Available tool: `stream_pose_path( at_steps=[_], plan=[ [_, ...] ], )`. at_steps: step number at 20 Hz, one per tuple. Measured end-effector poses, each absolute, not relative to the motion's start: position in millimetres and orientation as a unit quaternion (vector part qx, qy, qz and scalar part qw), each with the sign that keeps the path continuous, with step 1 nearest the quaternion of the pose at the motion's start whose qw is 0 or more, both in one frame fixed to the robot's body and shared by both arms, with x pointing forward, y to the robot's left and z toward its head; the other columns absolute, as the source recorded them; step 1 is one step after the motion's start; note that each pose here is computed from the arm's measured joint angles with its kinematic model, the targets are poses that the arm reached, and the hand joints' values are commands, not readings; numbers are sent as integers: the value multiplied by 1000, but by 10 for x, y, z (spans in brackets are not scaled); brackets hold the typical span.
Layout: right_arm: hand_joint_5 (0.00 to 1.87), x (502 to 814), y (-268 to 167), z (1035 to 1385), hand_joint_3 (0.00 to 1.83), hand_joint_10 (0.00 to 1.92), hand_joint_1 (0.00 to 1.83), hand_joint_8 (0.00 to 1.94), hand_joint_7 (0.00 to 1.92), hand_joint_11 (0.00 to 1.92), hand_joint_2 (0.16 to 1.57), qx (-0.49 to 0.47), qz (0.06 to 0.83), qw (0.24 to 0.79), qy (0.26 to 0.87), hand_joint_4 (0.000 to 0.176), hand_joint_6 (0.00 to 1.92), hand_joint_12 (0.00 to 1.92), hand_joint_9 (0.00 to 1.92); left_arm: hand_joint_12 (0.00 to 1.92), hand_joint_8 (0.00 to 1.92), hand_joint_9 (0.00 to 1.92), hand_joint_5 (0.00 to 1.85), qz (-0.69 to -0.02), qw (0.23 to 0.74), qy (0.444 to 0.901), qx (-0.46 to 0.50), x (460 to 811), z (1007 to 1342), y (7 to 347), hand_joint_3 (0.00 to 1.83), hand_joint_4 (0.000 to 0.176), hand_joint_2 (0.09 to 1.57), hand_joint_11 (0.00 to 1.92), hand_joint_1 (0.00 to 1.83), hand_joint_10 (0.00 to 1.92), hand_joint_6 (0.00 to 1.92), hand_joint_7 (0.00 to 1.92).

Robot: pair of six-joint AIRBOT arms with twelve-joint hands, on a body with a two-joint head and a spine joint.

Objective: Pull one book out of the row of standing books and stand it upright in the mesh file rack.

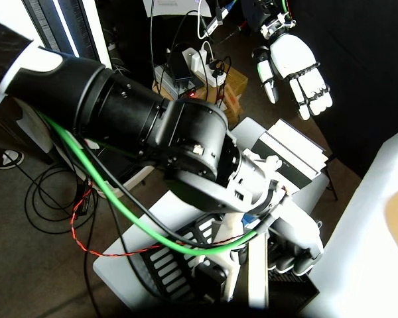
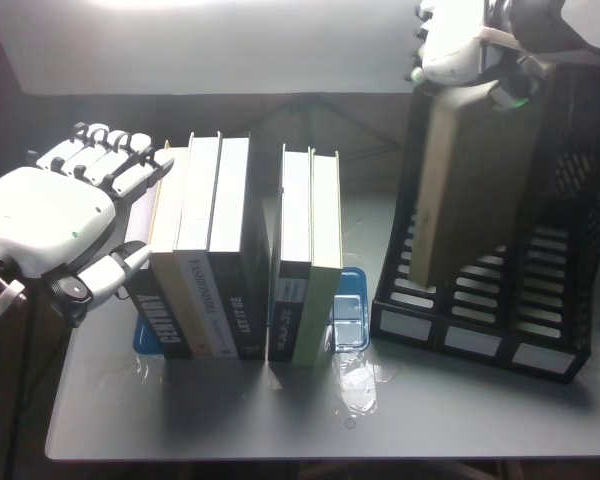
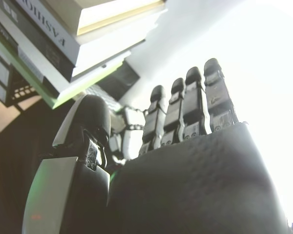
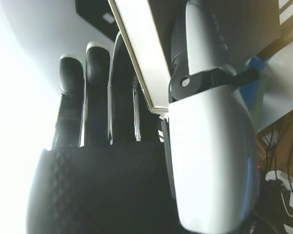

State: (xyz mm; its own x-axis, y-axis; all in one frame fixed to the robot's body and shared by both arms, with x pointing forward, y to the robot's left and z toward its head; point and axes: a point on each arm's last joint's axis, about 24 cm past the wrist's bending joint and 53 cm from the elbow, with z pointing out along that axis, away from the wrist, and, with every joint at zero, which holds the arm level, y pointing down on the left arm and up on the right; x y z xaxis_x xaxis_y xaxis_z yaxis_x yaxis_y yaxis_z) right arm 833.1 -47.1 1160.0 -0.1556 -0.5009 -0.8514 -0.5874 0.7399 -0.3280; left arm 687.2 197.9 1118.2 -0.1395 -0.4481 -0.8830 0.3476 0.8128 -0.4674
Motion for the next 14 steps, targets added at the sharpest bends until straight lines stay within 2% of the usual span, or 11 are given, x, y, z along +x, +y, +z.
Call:
stream_pose_path(
  at_steps=[1, 2, 3, 4, 5, 10, 13, 14],
  plan=[
    [217, 8343, -474, 11610, 4, 321, 956, 8, 187, 0, 1181, -357, 39, 544, 758, 0, 55, 959, 95, 0, 0, 0, 71, -306, 654, 691, -36, 6870, 11185, 1970, 2, 21, 1531, 0, 439, 0, 2, 0],
    [73, 8355, -497, 11611, 0, 127, 945, 1, 44, 0, 1144, -355, 37, 544, 759, 0, 14, 413, 18, 0, 0, 0, 69, -307, 654, 690, -36, 6870, 11187, 1966, 0, 20, 1528, 0, 443, 0, 1, 0],
    [31, 8359, -505, 11610, 0, 100, 963, 5, 28, 0, 1110, -355, 37, 544, 759, 0, 3, 307, 36, 0, 0, 0, 68, -307, 654, 690, -35, 6871, 11192, 1963, 0, 24, 1526, 0, 443, 0, 1, 0],
    [5, 8364, -523, 11612, 0, 19, 982, 0, 5, 0, 1095, -353, 36, 544, 760, 0, 0, 61, 6, 0, 0, 0, 61, -307, 655, 690, -36, 6871, 11192, 1966, 0, 31, 1527, 0, 430, 0, 0, 0],
    [0, 8369, -534, 11616, 0, 3, 962, 0, 0, 0, 1082, -352, 36, 545, 760, 0, 0, 11, 0, 0, 0, 0, 51, -307, 655, 690, -36, 6871, 11193, 1966, 1, 38, 1529, 0, 406, 0, 0, 0],
    [0, 8278, -585, 11690, 0, 0, 986, 0, 0, 0, 1038, -344, 51, 553, 758, 0, 0, 0, 0, 0, 0, 0, 53, -309, 654, 689, -38, 6874, 11197, 1970, 1, 37, 1529, 0, 399, 0, 2, 0],
    [0, 8207, -649, 11797, 0, 0, 963, 0, 0, 0, 921, -334, 64, 559, 756, 0, 0, 0, 0, 0, 0, 0, 56, -309, 654, 689, -37, 6874, 11197, 1969, 3, 17, 1534, 0, 404, 0, 3, 0],
    [0, 8162, -670, 11887, 0, 0, 964, 0, 0, 0, 897, -329, 72, 564, 754, 0, 0, 0, 0, 0, 0, 0, 65, -310, 653, 690, -39, 6874, 11188, 1970, 0, 19, 1526, 0, 438, 0, 5, 0]
  ],
)
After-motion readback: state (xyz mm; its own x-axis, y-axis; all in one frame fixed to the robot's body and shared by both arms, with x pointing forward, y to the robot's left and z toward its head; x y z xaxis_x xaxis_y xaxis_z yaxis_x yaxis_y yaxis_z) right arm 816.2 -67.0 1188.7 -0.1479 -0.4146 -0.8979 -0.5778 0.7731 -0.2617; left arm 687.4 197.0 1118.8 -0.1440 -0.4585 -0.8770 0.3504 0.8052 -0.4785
